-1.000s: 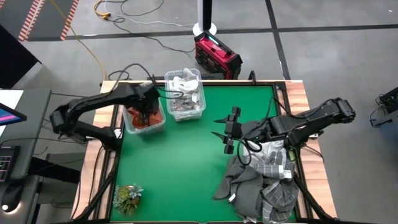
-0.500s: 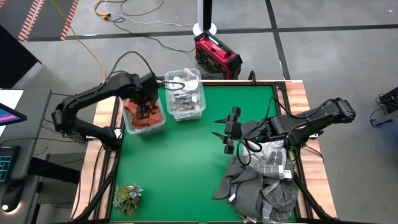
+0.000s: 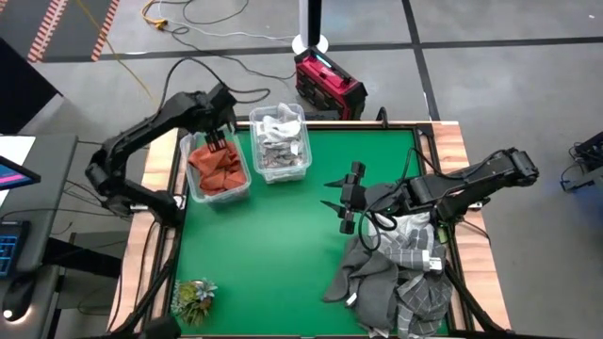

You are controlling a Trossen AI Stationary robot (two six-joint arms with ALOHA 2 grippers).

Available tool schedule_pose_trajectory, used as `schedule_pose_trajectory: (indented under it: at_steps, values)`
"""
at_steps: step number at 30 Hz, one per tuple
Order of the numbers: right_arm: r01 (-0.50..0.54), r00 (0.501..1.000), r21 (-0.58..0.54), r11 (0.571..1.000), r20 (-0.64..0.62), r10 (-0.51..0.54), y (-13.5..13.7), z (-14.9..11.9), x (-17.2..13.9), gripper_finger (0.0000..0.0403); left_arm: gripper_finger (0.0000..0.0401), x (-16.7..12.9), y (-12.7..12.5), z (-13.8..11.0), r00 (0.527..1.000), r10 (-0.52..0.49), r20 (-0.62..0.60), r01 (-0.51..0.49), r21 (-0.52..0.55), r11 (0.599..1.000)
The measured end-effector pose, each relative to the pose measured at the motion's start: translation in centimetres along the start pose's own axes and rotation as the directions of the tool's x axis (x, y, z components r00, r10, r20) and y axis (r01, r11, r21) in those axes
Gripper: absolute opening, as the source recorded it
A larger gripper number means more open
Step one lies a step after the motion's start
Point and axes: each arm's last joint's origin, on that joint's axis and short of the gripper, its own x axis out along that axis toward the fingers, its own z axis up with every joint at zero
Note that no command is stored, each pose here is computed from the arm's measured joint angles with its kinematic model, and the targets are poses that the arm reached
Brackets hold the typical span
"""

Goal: Sort towels by color in basket
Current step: Adjust the left transparent bin

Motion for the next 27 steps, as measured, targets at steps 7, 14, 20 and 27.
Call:
schedule_pose_trajectory:
  at_steps: [7,14,20,27]
  values:
    - [-0.003,1.0,-0.021,1.0,-0.001,0.003,0.1,0.0,0.0,0.0234,0.0235,3.8,1.3,0.3,0.991,-0.112,-0.07,0.117,0.073,0.99]
    - [-0.004,1.0,-0.031,1.0,-0.014,0.003,0.1,-0.2,0.0,0.0234,0.0206,6.5,1.5,0.5,0.974,-0.181,-0.135,0.197,0.118,0.973]
    - [-0.004,1.0,-0.031,1.0,-0.014,0.003,0.1,-0.2,0.0,0.0234,0.0085,6.8,1.0,0.6,0.961,-0.217,-0.169,0.245,0.166,0.955]
    - [-0.003,1.0,-0.03,1.0,-0.013,0.003,0.1,-0.1,0.0,0.0234,0.0033,6.7,1.0,0.6,0.958,-0.239,-0.158,0.265,0.177,0.948]
